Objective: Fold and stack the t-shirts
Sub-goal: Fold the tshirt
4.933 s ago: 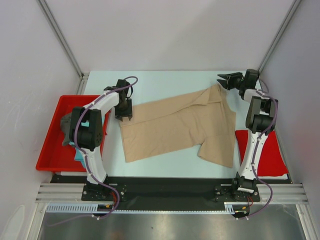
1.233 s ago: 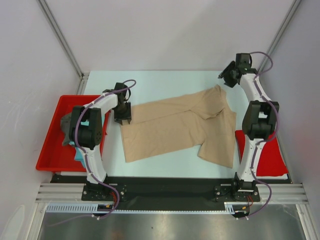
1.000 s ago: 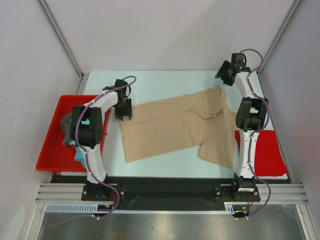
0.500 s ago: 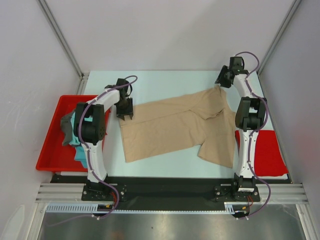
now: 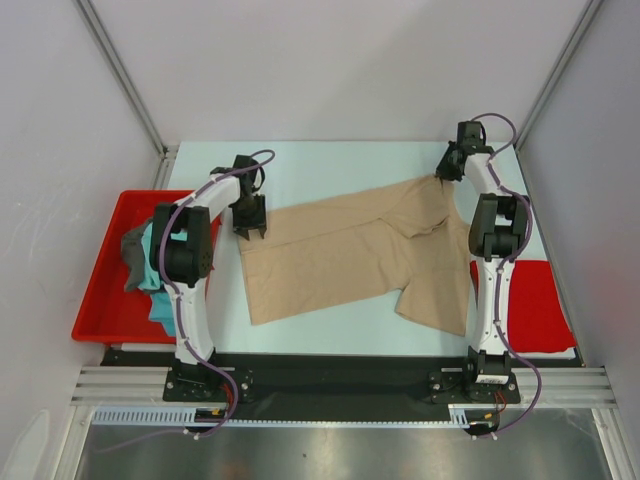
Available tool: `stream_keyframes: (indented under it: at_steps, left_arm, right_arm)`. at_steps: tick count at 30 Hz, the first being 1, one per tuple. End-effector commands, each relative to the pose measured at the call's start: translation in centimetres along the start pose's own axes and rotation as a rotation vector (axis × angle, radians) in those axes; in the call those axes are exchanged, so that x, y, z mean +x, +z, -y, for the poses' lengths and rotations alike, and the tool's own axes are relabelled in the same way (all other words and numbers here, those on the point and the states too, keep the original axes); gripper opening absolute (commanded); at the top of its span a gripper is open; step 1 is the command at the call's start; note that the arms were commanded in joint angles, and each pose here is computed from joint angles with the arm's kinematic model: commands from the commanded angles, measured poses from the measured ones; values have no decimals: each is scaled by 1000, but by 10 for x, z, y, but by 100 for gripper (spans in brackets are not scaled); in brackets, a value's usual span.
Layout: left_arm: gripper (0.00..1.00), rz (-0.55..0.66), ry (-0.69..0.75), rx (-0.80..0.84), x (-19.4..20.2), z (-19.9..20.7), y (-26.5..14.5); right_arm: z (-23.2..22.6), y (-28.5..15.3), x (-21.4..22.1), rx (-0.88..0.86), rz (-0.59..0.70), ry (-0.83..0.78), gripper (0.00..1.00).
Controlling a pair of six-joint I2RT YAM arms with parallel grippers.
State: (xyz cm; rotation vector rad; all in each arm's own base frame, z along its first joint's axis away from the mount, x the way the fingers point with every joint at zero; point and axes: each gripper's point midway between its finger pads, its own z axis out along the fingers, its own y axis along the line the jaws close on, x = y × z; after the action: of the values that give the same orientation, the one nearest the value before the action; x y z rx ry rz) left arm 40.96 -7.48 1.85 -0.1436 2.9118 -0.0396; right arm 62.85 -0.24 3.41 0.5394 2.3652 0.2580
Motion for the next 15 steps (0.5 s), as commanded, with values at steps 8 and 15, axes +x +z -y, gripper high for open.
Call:
stream_keyframes:
  at_steps: [8, 15]
  left_arm:
    - [49, -9, -1, -2, -6, -7, 5]
    - [50, 20, 1, 2, -14, -6, -5]
  right_arm:
    - [26, -1, -51, -17, 131, 153, 18]
    - [18, -39, -76, -14, 141, 170, 47]
